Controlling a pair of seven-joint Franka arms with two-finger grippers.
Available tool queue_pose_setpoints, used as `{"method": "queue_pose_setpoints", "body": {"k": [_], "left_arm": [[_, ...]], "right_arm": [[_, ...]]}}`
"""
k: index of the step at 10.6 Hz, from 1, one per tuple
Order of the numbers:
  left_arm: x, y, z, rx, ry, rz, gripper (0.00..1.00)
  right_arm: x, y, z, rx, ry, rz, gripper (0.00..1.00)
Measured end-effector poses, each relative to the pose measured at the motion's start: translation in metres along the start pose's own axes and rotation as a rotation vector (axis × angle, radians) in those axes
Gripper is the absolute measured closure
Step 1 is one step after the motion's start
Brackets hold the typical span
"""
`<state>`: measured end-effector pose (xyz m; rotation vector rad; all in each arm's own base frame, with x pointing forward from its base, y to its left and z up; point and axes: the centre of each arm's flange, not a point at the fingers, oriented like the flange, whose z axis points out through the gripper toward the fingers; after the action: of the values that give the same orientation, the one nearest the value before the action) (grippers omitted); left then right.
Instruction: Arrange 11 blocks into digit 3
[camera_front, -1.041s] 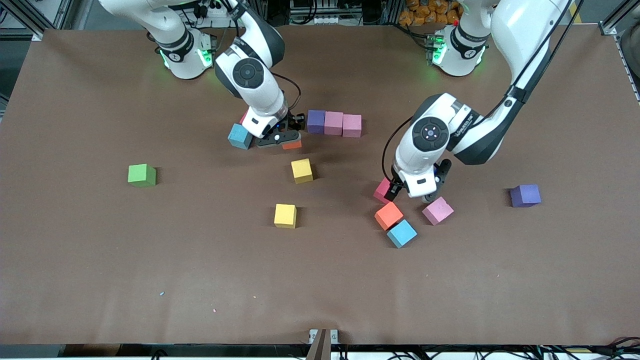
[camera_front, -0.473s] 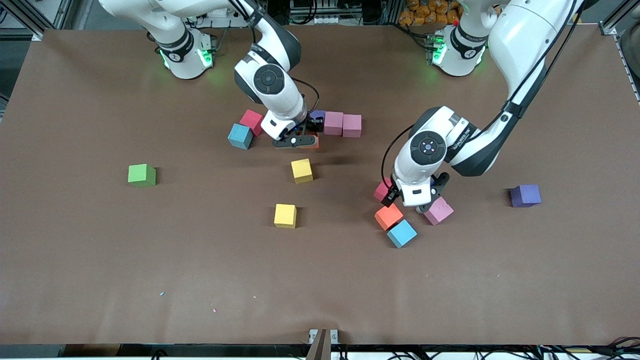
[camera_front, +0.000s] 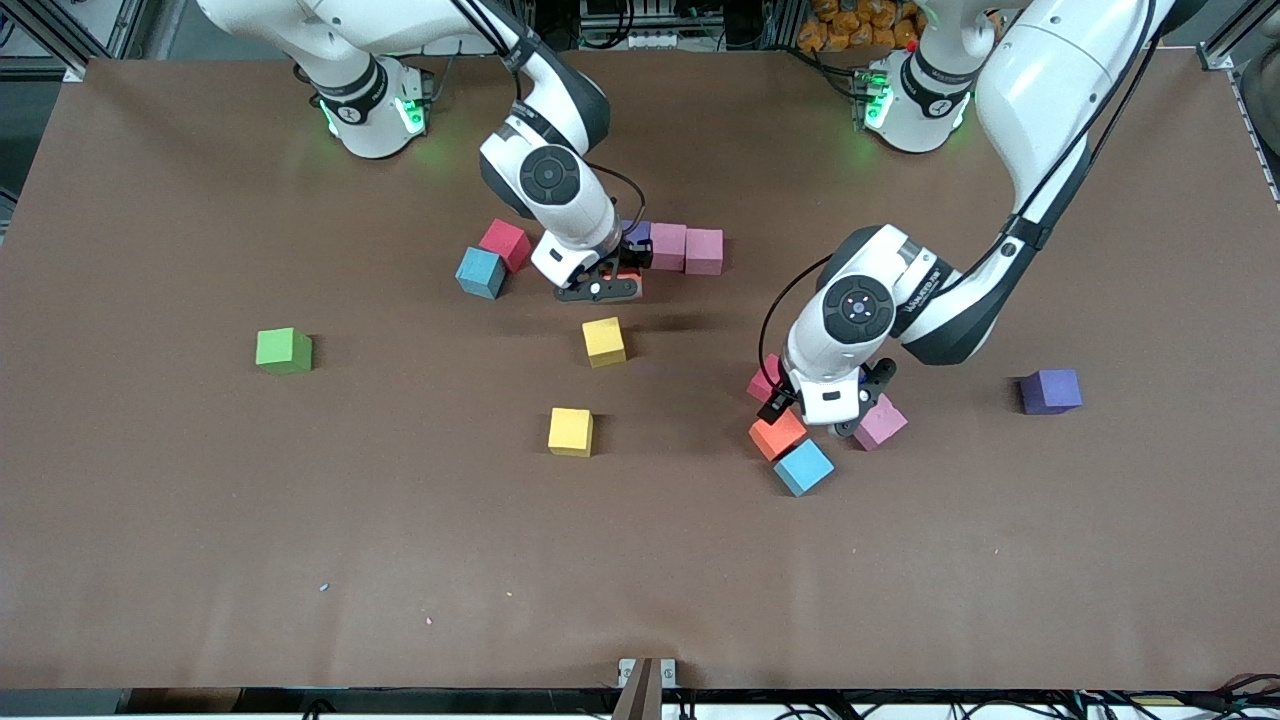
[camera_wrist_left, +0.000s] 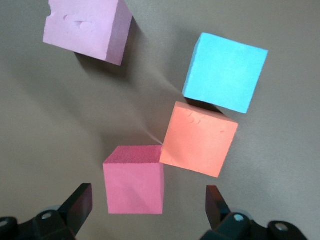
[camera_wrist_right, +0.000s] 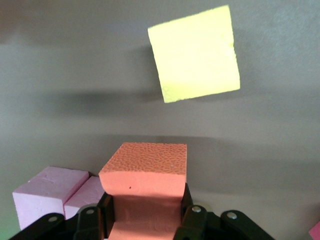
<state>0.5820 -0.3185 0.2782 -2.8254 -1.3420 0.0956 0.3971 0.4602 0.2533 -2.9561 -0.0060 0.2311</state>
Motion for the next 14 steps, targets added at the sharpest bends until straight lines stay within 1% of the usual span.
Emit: {"method": "queue_pose_setpoints", "body": {"k": [2, 7, 11, 12, 14], "left_arm": [[0.001, 0.0, 0.006, 0.01, -0.007, 0.032, 0.0], [-0.002, -0.003, 0.028, 0.046, -0.03, 0.039, 0.0], [-0.008, -0.012, 0.046, 0.085, -0.043, 0.044, 0.0], [-0.008, -0.012, 0.049, 0.088, -0.045, 0.043, 0.0], [-0.008, -0.014, 0.052, 0.096, -0.047, 0.044, 0.0]], "right_arm": [[0.0, -0.001, 0.004, 0.002, -0.002, 0.009, 0.47], [0.001, -0.004, 0.009, 0.016, 0.014, 0.053, 0.47], [-0.002, -0.006, 0.02, 0.025, 0.02, 0.062, 0.47], [-0.002, -0.006, 0.021, 0.021, 0.024, 0.064, 0.47], [-0.004, -0.005, 0.023, -0.013, 0.053, 0.058, 0.47]]}}
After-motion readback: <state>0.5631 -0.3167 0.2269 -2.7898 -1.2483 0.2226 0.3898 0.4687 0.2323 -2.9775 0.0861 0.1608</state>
